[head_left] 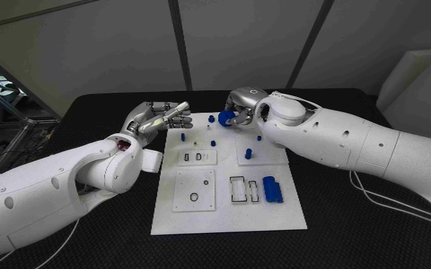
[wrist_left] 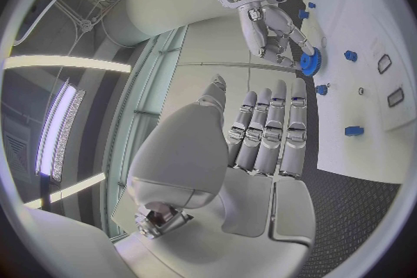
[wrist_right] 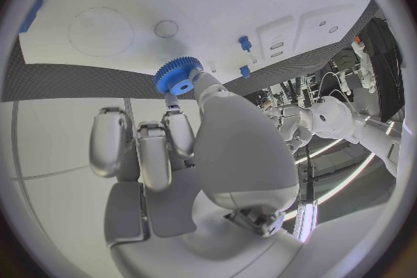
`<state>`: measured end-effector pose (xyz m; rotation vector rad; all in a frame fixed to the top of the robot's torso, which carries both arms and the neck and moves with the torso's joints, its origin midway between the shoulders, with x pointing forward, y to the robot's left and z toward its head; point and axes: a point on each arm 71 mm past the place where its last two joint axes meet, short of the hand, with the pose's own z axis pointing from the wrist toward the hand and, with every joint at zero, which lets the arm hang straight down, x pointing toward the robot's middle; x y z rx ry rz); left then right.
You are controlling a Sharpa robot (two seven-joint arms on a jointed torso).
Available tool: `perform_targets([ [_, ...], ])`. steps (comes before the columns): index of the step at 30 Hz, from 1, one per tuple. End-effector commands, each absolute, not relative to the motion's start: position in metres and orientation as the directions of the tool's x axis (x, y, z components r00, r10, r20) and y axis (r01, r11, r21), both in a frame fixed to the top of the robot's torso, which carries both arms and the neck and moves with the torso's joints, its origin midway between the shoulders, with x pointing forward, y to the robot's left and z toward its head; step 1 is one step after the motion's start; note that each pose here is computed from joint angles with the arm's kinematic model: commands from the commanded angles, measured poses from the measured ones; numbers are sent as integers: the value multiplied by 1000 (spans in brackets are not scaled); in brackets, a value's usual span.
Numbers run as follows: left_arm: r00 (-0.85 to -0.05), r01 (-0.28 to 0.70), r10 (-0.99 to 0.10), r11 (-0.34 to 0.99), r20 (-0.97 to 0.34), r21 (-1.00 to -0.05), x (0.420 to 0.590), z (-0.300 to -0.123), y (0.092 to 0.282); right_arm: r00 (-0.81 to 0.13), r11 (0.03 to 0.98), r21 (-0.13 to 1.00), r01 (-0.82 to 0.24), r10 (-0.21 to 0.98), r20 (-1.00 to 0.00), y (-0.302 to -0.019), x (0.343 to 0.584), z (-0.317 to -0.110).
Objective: Assemble the parts on the task board
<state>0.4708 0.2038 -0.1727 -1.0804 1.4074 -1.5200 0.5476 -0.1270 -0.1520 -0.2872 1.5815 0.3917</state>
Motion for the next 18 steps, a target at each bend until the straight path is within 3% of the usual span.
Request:
perform_targets([
  [1, -339, 2, -938, -82, 76, -997, 471, -172, 204, 13, 901, 64, -429, 77, -997, -120, 543, -144],
  [18, -327, 8, -942, -78, 71, -997, 473, -172, 208, -47, 873, 93, -479, 80, -996, -85, 540, -150],
])
